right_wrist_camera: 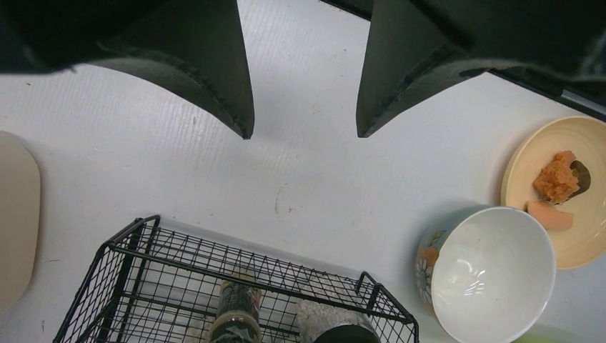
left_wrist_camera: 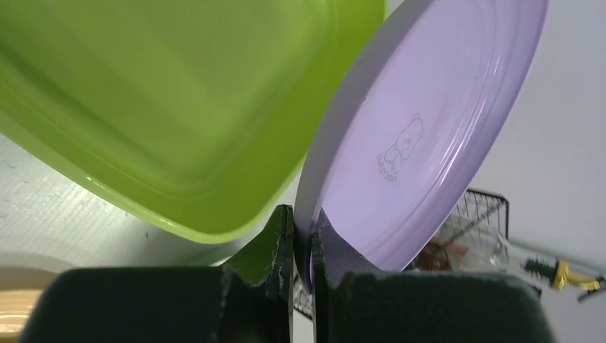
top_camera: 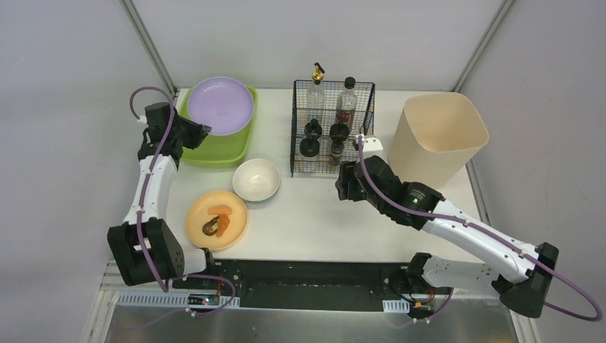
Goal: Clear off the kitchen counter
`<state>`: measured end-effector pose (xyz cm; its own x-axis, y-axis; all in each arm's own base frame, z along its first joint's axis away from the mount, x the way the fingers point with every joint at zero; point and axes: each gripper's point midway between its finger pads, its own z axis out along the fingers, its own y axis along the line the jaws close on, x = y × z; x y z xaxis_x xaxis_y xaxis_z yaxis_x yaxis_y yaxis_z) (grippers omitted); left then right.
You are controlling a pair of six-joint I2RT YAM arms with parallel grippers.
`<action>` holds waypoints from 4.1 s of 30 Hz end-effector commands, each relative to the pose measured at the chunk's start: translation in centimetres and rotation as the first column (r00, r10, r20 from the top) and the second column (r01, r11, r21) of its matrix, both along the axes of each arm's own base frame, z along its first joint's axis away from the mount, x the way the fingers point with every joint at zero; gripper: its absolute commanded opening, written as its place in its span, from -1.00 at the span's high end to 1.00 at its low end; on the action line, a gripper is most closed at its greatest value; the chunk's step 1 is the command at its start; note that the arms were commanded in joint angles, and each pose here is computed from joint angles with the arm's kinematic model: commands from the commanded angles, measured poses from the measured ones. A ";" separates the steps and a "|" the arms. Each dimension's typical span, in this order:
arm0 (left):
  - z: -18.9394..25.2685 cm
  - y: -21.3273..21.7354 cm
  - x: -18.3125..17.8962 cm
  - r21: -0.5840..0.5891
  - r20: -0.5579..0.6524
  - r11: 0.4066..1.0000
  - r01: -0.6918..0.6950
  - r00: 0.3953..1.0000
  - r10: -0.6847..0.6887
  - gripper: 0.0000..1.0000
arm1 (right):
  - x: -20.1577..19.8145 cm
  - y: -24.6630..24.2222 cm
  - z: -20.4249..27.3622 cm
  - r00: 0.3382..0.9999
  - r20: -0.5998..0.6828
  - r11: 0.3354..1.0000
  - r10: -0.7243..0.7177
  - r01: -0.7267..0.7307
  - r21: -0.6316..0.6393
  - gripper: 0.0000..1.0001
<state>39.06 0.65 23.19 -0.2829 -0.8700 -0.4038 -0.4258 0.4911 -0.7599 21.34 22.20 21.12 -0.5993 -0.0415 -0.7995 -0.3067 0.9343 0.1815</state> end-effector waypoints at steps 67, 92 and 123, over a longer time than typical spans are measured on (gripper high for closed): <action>-9.1 4.0 10.1 -0.023 -0.260 0.997 -0.067 0.964 0.059 -0.64 | -1.4 2.2 -3.3 0.990 -0.046 0.991 0.132 -0.131 0.041 -0.23; -1.9 0.0 -4.8 0.144 -0.197 0.976 0.162 0.971 -0.132 -0.65 | -2.2 4.3 -5.1 0.974 -0.122 0.980 0.190 -0.181 0.081 -0.46; -4.6 -2.2 -14.6 0.278 -0.199 0.901 0.333 0.937 -0.285 -0.67 | -6.3 24.1 -8.1 0.909 -0.319 0.857 0.269 -0.074 0.510 -0.43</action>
<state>24.70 -1.77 17.75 -0.6230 -0.5983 -0.5039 -0.3480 0.7889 -0.5065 14.76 41.95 10.54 -0.8588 0.0127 -0.5121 -0.3434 0.7276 0.5939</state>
